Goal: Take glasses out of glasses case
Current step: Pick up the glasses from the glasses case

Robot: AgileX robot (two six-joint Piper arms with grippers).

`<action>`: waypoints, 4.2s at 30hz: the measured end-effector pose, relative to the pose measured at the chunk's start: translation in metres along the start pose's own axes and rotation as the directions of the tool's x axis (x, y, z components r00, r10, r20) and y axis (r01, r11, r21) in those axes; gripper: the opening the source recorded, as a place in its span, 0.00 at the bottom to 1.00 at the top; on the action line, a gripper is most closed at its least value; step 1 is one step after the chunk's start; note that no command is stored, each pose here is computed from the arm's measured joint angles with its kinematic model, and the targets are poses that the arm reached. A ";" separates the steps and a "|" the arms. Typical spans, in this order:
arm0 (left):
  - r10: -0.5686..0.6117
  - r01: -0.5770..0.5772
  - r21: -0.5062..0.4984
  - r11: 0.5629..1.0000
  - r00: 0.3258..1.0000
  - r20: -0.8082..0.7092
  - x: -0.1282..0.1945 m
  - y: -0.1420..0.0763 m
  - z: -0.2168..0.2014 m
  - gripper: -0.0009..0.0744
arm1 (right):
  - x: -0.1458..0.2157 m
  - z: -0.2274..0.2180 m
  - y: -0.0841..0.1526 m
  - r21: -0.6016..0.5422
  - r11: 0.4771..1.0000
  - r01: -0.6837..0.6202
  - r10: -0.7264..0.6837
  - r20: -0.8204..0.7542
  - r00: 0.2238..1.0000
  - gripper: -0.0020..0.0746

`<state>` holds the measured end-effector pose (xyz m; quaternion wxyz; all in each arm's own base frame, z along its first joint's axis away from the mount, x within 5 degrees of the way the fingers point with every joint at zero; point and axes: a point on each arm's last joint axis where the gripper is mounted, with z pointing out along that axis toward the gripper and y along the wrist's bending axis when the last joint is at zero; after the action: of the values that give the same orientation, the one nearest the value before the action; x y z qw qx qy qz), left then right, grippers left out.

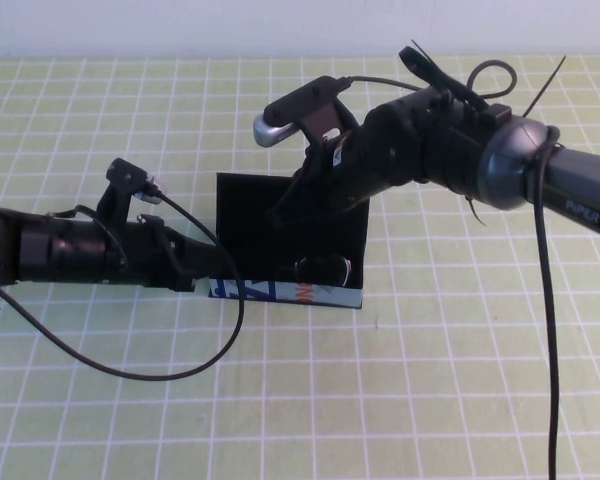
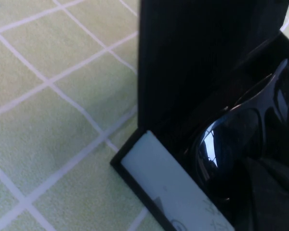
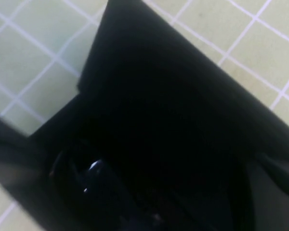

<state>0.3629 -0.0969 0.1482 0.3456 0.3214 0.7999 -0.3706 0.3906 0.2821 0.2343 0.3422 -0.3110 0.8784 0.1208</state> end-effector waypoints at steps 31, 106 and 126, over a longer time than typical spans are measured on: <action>-0.001 0.001 0.016 1.000 1.000 -0.003 0.001 -0.001 0.001 0.01 | 0.006 0.036 -0.021 -0.053 0.990 -0.128 0.113 -0.231 0.966 0.01; -0.176 0.172 0.054 0.984 0.981 0.086 -0.045 0.033 0.016 0.01 | 0.000 0.027 0.033 -0.365 0.822 0.437 -0.538 -0.248 0.806 0.45; -0.176 0.170 0.071 0.983 0.981 0.085 -0.045 0.031 0.016 0.01 | 0.010 0.042 0.030 -0.362 0.820 0.443 -0.549 -0.281 0.787 0.31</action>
<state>0.4168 -0.1049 0.1644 0.3379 0.2443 0.7960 -0.4388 0.3883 0.3192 0.1964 0.1417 -0.5946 0.7868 0.0854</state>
